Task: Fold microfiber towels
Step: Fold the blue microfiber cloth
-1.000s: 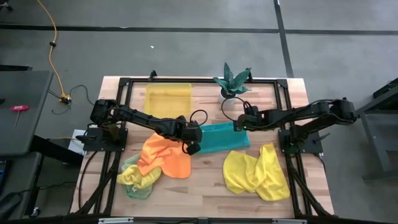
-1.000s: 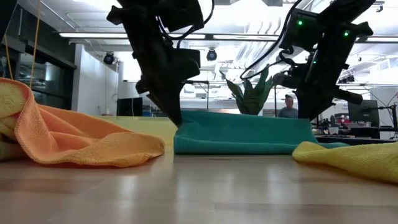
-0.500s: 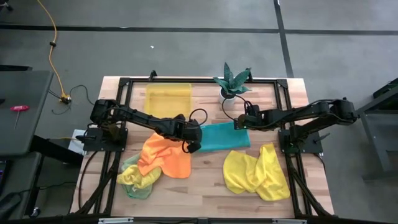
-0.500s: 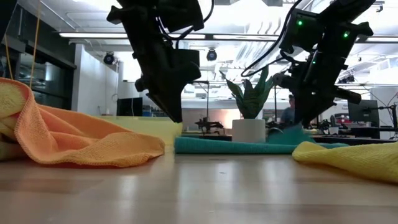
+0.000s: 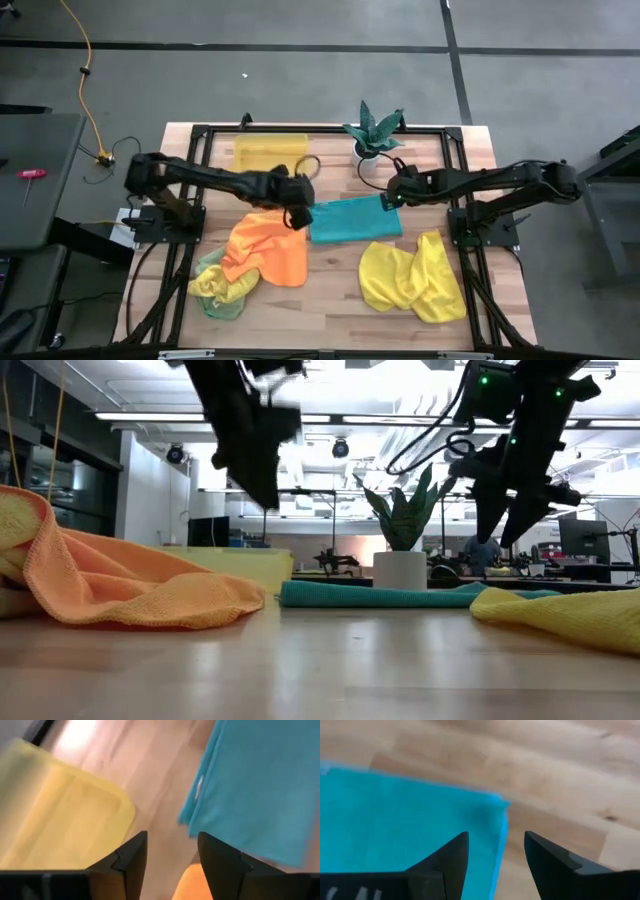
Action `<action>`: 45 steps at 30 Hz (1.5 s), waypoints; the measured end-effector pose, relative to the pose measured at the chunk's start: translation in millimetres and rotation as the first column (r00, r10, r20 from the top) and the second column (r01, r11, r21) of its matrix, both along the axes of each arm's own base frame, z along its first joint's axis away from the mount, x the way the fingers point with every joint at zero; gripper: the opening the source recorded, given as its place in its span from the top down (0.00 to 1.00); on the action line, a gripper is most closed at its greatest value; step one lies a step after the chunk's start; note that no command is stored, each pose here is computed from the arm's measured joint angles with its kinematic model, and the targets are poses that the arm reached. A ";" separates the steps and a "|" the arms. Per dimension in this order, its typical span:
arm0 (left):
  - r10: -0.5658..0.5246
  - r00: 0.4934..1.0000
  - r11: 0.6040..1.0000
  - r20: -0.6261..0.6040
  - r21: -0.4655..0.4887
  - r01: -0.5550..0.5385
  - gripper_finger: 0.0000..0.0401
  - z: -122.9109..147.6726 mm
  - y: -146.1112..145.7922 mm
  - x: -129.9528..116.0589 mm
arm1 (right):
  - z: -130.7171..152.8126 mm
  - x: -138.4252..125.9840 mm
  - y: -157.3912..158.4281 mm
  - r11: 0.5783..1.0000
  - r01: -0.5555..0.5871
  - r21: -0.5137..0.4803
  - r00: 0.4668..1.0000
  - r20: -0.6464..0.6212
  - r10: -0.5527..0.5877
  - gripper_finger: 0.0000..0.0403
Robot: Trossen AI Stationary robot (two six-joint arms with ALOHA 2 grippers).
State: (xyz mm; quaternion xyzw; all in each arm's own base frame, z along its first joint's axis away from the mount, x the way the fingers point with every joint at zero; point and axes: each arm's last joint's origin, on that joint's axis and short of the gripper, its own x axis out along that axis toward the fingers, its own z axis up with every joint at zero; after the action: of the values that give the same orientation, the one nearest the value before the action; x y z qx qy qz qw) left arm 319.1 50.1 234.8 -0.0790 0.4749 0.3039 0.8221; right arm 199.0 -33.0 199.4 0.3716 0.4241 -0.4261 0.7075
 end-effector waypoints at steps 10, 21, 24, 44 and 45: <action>-0.170 0.722 0.942 0.671 -0.106 0.320 0.60 22.5 -8.8 -40.7 | -12.1 -6.9 -7.5 0.968 -0.166 0.189 0.986 0.016 0.166 0.53; -0.159 0.605 0.944 0.780 -0.060 0.326 0.62 21.4 -19.8 -69.9 | -41.1 -12.3 -14.2 0.967 -0.091 0.238 0.995 0.068 0.076 0.53; -0.167 0.607 0.944 0.777 -0.051 0.325 0.62 21.2 -19.6 -70.0 | -48.5 -11.3 -14.5 0.965 -0.080 0.251 0.997 0.027 0.075 0.53; -0.189 0.639 0.945 0.746 -0.039 0.325 0.62 15.8 -19.2 -68.9 | -70.3 13.5 -19.1 0.951 0.047 0.307 0.990 -0.141 -0.003 0.60; -0.188 0.644 0.945 0.742 -0.042 0.325 0.62 15.3 -19.2 -69.0 | -70.7 13.7 -18.2 0.951 0.049 0.305 0.990 -0.144 -0.005 0.61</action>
State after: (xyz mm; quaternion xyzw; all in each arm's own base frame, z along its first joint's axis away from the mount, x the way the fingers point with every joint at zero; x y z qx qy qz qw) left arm 250.0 30.9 250.1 -0.1953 0.1391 0.0853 0.9671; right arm 212.6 -51.2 128.7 0.4518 0.5292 -0.3899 0.6032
